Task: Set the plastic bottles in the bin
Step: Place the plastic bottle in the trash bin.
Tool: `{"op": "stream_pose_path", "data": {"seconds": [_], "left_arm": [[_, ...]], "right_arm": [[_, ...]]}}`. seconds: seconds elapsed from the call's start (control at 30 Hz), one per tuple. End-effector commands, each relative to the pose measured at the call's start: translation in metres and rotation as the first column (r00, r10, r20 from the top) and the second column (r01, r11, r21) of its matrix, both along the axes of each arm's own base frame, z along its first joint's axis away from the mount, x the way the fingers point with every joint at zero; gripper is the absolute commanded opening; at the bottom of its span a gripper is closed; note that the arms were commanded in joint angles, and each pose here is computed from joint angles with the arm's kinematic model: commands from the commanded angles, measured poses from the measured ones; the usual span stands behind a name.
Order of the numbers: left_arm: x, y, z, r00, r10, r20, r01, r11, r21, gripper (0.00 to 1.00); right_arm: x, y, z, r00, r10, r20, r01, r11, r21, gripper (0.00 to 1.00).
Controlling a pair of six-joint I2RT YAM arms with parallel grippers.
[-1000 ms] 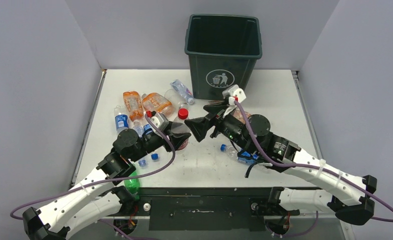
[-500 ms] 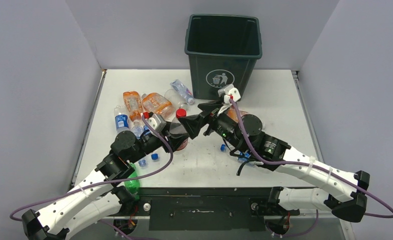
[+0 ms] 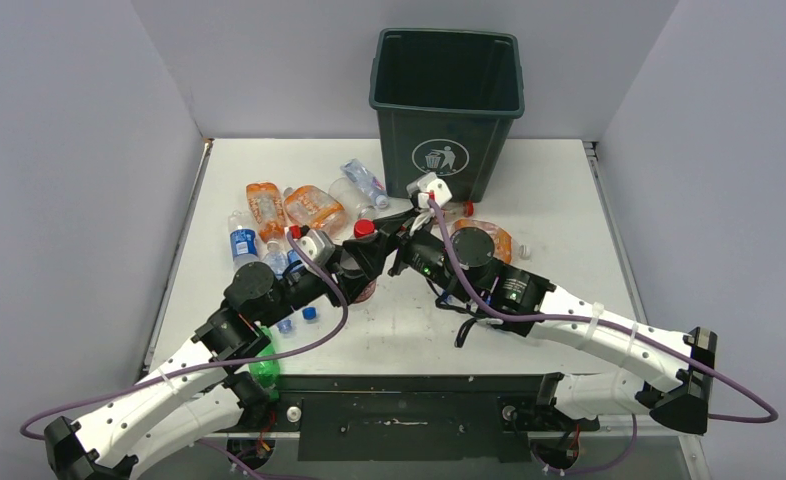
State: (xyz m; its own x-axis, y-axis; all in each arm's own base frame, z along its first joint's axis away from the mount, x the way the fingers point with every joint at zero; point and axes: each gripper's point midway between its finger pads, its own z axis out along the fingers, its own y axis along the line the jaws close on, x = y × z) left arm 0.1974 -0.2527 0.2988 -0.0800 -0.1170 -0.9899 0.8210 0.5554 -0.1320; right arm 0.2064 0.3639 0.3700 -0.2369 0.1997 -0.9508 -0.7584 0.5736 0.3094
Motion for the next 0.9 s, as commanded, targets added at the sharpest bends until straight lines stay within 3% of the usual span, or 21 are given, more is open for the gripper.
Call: {"op": "stream_pose_path", "data": {"seconds": [0.0, 0.1, 0.23, 0.37, 0.53, 0.57, 0.6, 0.63, 0.67, 0.7, 0.73, 0.87], "left_arm": [[-0.004, -0.002, 0.024, 0.997, -0.012, 0.072, 0.015, 0.999, -0.048, 0.31], [-0.003, -0.002, 0.023, 0.998, -0.011, 0.068, 0.014, 0.999, -0.045, 0.31], [-0.003, -0.003, 0.022, 0.998, -0.013, 0.066, 0.016, 0.999, -0.042, 0.31], [-0.003, -0.003, 0.022, 0.998, -0.013, 0.067, 0.016, 0.999, -0.042, 0.3], [-0.003, -0.003, 0.021, 0.998, -0.013, 0.067, 0.016, 0.999, -0.039, 0.3], [-0.003, -0.003, 0.021, 0.998, -0.014, 0.065, 0.017, 0.999, -0.038, 0.3], [-0.003, -0.004, 0.02, 0.998, -0.016, 0.066, 0.018, 0.999, -0.036, 0.32], [-0.003, -0.003, 0.02, 0.998, -0.013, 0.065, 0.015, 0.999, -0.036, 0.37], [-0.003, -0.003, 0.02, 0.998, -0.012, 0.067, 0.015, 0.999, -0.036, 0.5], [-0.003, -0.002, 0.021, 0.997, -0.01, 0.072, 0.013, 0.999, -0.039, 0.68], [-0.003, -0.001, 0.022, 0.997, -0.003, 0.078, 0.007, 0.999, -0.045, 0.95], [-0.001, 0.01, 0.03, 0.992, 0.055, 0.115, -0.044, 0.994, -0.099, 0.96]], "right_arm": [[0.002, -0.005, 0.031, 0.999, -0.019, 0.039, 0.016, 0.996, 0.083, 0.76], [0.002, -0.009, 0.039, 0.998, -0.029, 0.051, 0.023, 0.994, 0.109, 0.86], [0.002, -0.012, 0.046, 0.997, -0.037, 0.066, 0.03, 0.993, 0.111, 0.8], [0.003, -0.01, 0.043, 0.997, -0.032, 0.065, 0.026, 0.995, 0.097, 0.62], [0.002, -0.007, 0.036, 0.998, -0.021, 0.065, 0.016, 0.997, 0.077, 0.24], [0.003, -0.008, 0.035, 0.998, -0.026, 0.063, 0.022, 0.997, 0.075, 0.08], [0.004, -0.009, 0.036, 0.997, -0.033, 0.063, 0.029, 0.997, 0.076, 0.06], [0.004, -0.01, 0.037, 0.997, -0.037, 0.066, 0.032, 0.997, 0.075, 0.05], [0.005, -0.012, 0.039, 0.996, -0.044, 0.073, 0.039, 0.997, 0.072, 0.05], [0.006, -0.015, 0.044, 0.995, -0.054, 0.084, 0.048, 0.996, 0.071, 0.05], [0.008, -0.019, 0.051, 0.992, -0.073, 0.101, 0.066, 0.995, 0.068, 0.05], [0.03, -0.054, 0.097, 0.946, -0.248, 0.21, 0.244, 0.969, 0.047, 0.05]]}}
